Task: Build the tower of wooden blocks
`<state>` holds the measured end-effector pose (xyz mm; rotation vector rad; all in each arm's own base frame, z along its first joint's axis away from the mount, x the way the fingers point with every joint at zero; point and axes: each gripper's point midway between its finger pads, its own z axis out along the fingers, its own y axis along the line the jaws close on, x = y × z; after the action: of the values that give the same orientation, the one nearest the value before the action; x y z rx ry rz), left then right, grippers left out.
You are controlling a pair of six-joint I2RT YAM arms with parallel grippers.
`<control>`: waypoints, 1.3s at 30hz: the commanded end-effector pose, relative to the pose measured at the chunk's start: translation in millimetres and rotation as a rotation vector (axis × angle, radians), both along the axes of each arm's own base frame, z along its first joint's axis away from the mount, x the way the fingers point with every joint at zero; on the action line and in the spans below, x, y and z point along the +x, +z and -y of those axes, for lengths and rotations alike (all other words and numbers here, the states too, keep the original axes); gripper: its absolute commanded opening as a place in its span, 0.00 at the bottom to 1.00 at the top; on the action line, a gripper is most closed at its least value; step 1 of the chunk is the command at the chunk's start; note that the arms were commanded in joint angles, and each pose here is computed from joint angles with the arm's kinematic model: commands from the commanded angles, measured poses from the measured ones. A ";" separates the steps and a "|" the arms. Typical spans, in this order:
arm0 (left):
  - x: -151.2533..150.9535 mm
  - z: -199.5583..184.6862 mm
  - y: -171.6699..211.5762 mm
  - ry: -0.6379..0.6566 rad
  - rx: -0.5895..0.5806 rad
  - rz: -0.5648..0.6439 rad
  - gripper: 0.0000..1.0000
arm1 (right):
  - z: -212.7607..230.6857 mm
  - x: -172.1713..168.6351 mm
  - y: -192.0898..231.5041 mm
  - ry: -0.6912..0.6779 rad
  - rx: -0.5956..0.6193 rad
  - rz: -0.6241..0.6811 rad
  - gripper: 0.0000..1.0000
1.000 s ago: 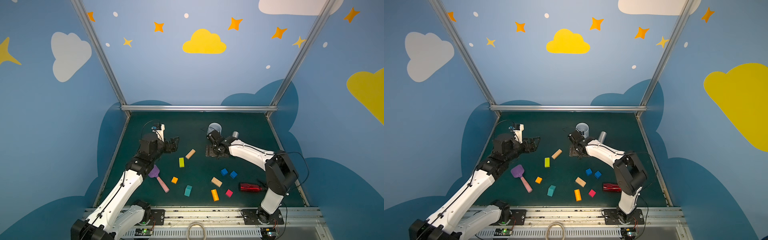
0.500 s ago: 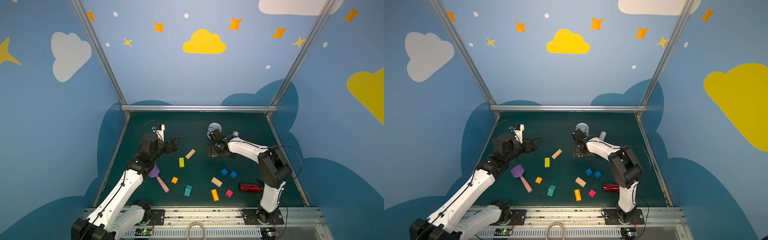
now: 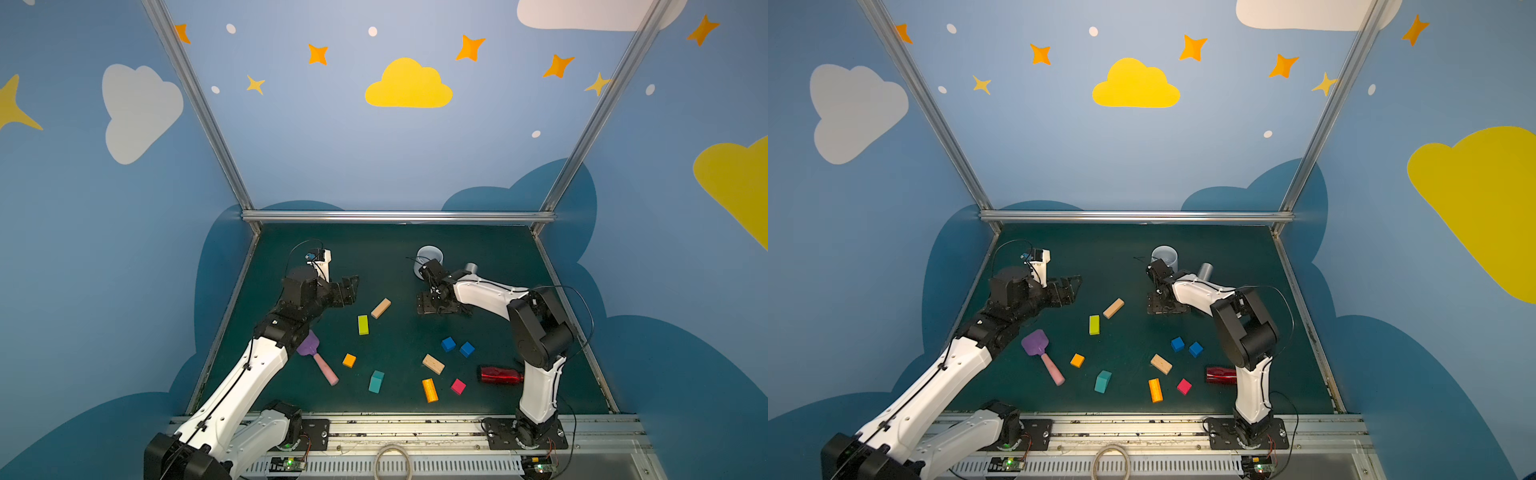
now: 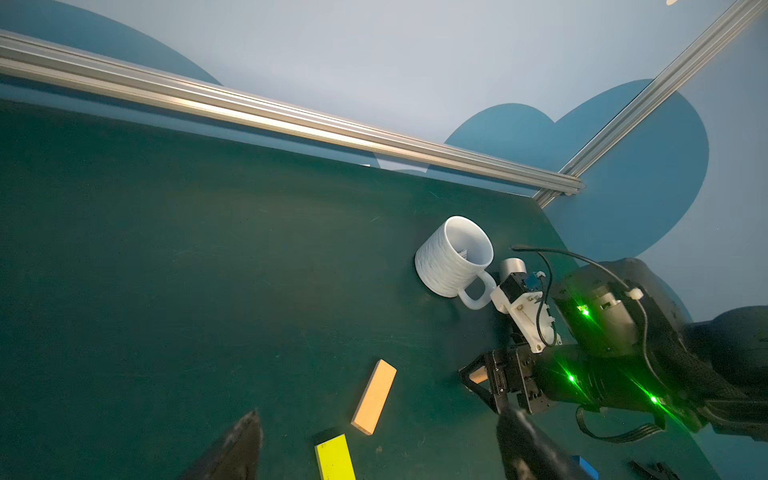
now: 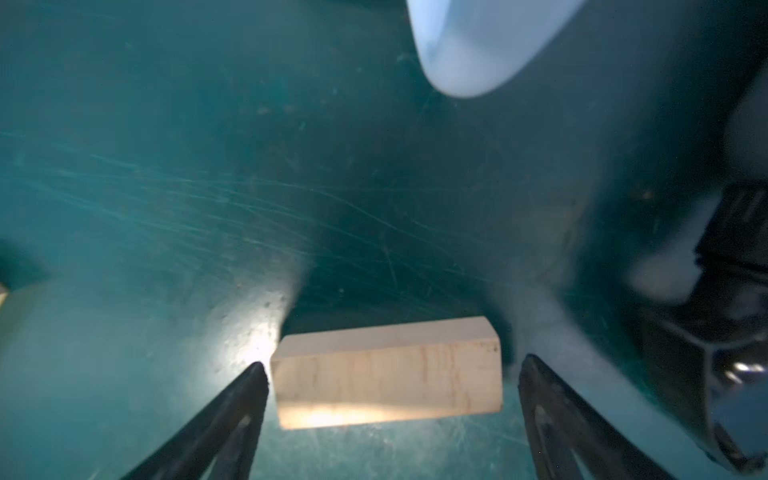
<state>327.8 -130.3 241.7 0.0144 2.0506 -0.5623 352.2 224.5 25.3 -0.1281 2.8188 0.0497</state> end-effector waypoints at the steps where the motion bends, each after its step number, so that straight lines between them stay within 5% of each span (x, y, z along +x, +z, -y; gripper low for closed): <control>1: 1.9 -0.6 1.2 0.002 0.017 0.003 0.88 | -5.7 6.9 4.6 0.007 0.015 0.009 0.91; 19: -0.7 -1.3 1.5 0.004 0.019 0.005 0.88 | -11.6 -0.7 -2.4 0.018 -0.035 -0.023 0.66; 39: -5.0 -1.3 4.3 0.001 0.019 0.018 0.88 | -47.8 6.9 5.4 -0.019 0.011 -0.050 0.66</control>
<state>325.6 -129.7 240.9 0.0155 2.0560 -0.5493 361.6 269.8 33.5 -0.1198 2.8399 0.0830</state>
